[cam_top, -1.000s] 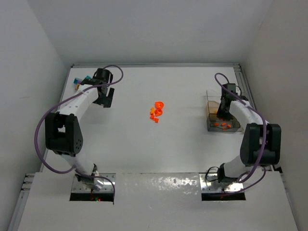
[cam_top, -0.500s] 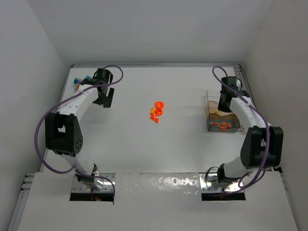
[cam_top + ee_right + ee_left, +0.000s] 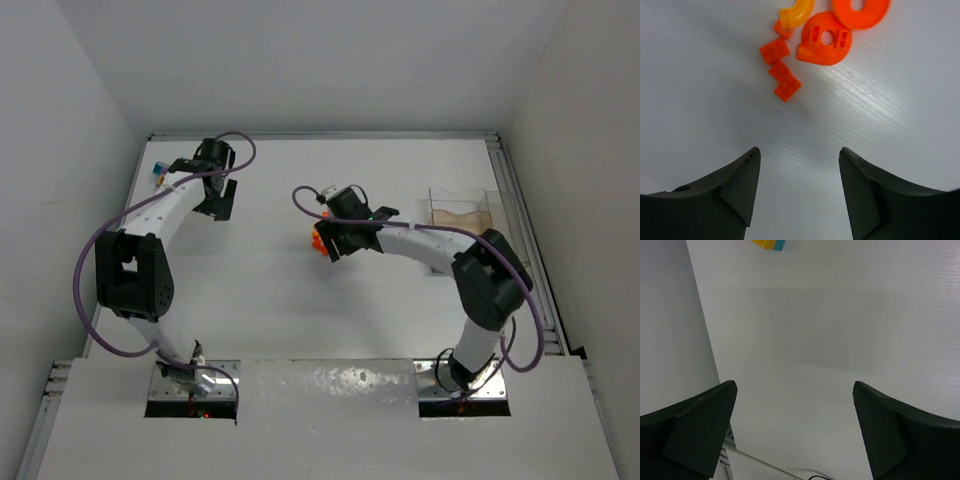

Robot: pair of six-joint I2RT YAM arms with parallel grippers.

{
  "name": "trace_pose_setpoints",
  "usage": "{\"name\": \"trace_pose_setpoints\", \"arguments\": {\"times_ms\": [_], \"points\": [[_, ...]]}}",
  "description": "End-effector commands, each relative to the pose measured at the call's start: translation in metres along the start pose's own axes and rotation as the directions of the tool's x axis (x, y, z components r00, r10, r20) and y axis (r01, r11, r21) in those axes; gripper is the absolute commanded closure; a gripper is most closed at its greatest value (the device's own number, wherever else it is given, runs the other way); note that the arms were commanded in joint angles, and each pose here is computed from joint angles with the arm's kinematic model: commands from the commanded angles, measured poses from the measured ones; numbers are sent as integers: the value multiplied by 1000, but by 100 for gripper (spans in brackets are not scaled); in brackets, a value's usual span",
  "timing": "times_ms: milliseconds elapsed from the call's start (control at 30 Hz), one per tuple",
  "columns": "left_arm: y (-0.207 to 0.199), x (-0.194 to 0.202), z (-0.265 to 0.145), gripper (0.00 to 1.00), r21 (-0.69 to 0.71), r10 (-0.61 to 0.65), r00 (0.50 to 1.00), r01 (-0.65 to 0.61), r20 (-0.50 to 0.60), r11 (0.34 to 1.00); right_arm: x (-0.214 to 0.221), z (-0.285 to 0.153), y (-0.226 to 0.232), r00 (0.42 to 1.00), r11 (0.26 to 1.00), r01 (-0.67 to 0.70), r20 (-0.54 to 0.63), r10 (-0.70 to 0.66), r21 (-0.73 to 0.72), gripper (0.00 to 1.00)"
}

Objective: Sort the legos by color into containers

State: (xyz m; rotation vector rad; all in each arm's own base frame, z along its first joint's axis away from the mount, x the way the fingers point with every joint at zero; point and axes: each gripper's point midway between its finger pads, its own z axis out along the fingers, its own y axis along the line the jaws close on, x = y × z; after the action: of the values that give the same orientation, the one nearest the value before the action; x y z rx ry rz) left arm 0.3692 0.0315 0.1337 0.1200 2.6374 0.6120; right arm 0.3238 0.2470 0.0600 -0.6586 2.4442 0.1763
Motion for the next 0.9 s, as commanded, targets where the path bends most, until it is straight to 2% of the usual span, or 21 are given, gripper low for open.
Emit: {"name": "trace_pose_setpoints", "arguments": {"times_ms": [0, 100, 233, 333, 533, 733, 833, 867], "points": [[4, -7, -5, 0, -23, -24, 999, 25, 24, 999, -18, 20, 26, 987, 987, -158, 4, 159, -37, 38], [3, -8, -6, 0, -19, -25, 999, 26, 27, 999, -25, 28, 31, 970, 970, -242, 9, 242, -22, 43], [1, -9, -6, 0, -8, -23, 999, 23, 29, 1000, -24, 44, 29, 965, 963, -262, 28, 261, 60, 47], [1, -10, -8, 0, -9, -24, 999, 24, 34, 1000, -21, 49, 25, 959, 953, -282, 1, 283, 110, 52], [0, -9, -8, 0, -7, -22, 999, 22, 33, 1000, -15, 62, 34, 960, 955, -276, -29, 280, 108, 55], [1, -10, -10, 0, -12, -19, 999, 20, 37, 1000, -8, 72, 25, 959, 946, -263, -54, 278, 190, 61], [1, -9, -9, 0, -13, -19, 999, 19, 35, 1000, -5, 77, 24, 959, 944, -262, -60, 279, 199, 67], [1, -9, -9, 0, -15, -19, 999, 20, 37, 1000, -4, 79, 25, 959, 945, -259, -64, 276, 202, 72]]}}
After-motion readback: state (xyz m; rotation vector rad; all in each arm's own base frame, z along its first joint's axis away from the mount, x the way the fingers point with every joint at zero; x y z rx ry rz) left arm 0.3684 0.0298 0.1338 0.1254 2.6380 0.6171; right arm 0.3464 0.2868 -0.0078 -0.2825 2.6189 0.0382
